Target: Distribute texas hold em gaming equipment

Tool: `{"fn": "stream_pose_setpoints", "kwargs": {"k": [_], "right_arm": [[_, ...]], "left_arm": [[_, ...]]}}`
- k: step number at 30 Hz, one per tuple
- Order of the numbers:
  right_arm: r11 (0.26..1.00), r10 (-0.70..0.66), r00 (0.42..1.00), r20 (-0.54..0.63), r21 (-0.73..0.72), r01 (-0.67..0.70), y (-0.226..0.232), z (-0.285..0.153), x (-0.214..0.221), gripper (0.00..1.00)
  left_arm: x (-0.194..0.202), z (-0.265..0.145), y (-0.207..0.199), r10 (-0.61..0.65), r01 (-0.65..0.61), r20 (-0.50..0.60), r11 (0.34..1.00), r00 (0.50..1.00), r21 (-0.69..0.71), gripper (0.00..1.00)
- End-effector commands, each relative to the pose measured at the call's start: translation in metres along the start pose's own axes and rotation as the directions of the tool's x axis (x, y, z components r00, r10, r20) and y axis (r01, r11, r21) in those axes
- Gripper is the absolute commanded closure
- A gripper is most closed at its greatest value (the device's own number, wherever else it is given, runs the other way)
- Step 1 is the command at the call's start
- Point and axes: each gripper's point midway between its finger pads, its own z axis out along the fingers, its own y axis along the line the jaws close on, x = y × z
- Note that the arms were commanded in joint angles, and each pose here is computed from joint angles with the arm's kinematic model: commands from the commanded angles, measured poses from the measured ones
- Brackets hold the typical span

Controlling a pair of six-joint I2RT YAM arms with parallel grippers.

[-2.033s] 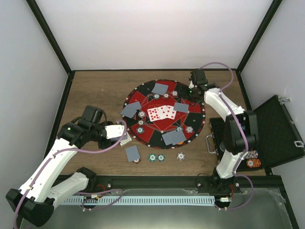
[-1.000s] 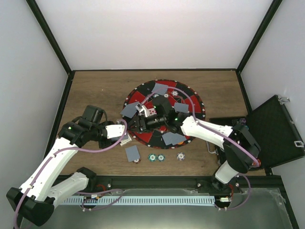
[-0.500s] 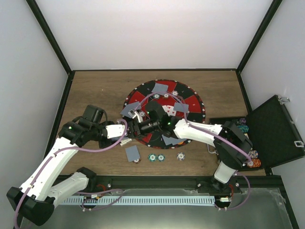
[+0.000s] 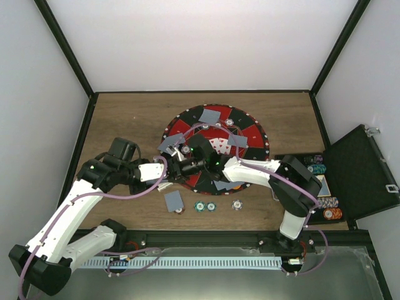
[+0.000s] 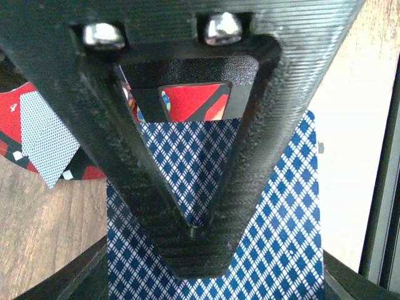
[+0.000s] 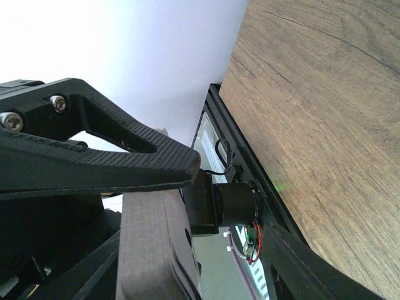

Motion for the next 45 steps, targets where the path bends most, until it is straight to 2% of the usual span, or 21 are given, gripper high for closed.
{"fn": "stream_pose_setpoints", "kwargs": {"k": [1, 6, 15, 20, 24, 29, 33, 45], "right_arm": [[0.997, 0.06, 0.998, 0.024, 0.045, -0.061, -0.027, -0.008, 0.002, 0.47], [0.992, 0.1, 0.993, 0.055, 0.069, -0.104, -0.046, -0.028, 0.006, 0.5], [0.996, 0.068, 0.995, 0.076, 0.054, -0.072, -0.032, -0.04, 0.003, 0.54], [0.998, 0.048, 0.994, 0.095, 0.043, -0.052, -0.018, -0.047, 0.0, 0.69], [0.998, 0.034, 0.992, 0.121, 0.056, -0.041, -0.011, -0.056, -0.002, 0.87], [0.997, 0.015, 0.99, 0.14, 0.074, -0.025, -0.004, -0.067, -0.001, 0.96], [0.995, 0.017, 0.988, 0.153, 0.096, -0.032, -0.009, -0.077, -0.001, 0.99], [0.986, 0.01, 0.969, 0.247, 0.157, -0.05, -0.025, -0.13, -0.011, 0.99]], "left_arm": [[-0.011, -0.007, 0.004, 0.015, -0.015, 0.046, 1.0, 0.999, -0.02, 0.95], [-0.011, -0.006, 0.004, 0.016, -0.015, 0.046, 1.0, 0.999, -0.018, 0.95], [-0.011, -0.005, 0.004, 0.013, -0.012, 0.047, 1.0, 0.999, -0.016, 0.95], [-0.01, -0.005, 0.004, 0.014, -0.013, 0.043, 1.0, 0.999, -0.021, 0.95], [-0.007, -0.003, 0.005, 0.017, -0.016, 0.032, 1.0, 0.999, -0.026, 0.95], [-0.007, -0.001, 0.006, 0.017, -0.016, 0.031, 1.0, 0.999, -0.025, 0.95], [-0.006, 0.001, 0.006, 0.012, -0.011, 0.024, 1.0, 1.0, -0.02, 0.95], [-0.004, 0.002, 0.006, 0.013, -0.013, 0.018, 1.0, 1.0, -0.022, 0.95]]}}
